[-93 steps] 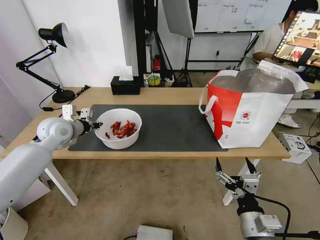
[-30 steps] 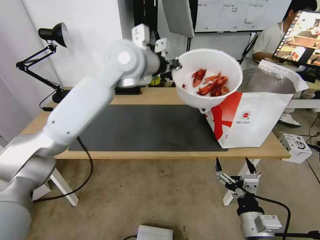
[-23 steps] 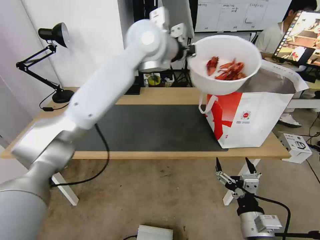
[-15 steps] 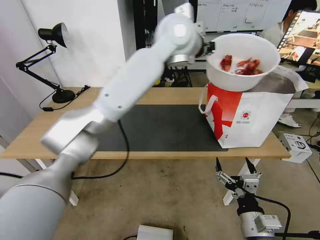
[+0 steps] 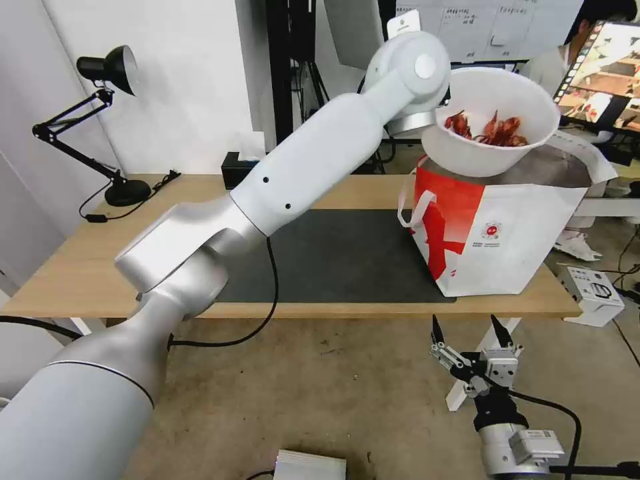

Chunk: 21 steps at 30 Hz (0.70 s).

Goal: Pick up the trash from the table and place it into the takeout bag.

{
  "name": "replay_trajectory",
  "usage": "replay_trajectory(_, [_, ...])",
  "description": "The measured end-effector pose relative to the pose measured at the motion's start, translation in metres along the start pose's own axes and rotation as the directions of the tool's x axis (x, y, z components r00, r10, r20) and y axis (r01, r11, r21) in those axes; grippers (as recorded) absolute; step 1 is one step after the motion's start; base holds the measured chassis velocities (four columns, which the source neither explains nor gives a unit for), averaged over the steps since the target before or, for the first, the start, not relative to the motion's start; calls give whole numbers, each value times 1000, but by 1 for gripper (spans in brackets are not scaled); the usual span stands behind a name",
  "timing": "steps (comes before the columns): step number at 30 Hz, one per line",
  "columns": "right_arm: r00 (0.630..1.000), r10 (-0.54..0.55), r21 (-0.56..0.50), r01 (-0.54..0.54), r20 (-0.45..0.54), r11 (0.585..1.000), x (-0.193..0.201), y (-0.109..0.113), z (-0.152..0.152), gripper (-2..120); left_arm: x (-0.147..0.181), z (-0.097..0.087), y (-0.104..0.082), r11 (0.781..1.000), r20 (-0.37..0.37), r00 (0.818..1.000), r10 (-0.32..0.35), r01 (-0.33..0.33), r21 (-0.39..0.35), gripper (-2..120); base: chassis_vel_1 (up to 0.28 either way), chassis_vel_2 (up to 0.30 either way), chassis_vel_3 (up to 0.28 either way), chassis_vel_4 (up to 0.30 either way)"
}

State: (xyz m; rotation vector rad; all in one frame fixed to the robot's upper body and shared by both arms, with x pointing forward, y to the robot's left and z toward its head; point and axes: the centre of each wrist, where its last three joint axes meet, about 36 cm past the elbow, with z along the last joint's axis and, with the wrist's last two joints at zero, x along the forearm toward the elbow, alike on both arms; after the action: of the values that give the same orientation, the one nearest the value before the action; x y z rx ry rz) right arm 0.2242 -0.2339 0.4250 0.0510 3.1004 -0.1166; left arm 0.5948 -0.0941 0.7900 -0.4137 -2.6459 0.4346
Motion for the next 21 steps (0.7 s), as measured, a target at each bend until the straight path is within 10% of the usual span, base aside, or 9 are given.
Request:
replay_trajectory(7, [1000, 0, 0, 0, 0, 1000, 0, 0, 0, 100, -9, 34, 1, 998, -17, 999, -46, 46, -47, 1, 0, 0, 0, 0])
replay_trajectory(21, [1000, 0, 0, 0, 0, 1000, 0, 0, 0, 100, 5, 38, -8, 998, -24, 1000, 10, -12, -65, 53, 0, 0, 0, 0])
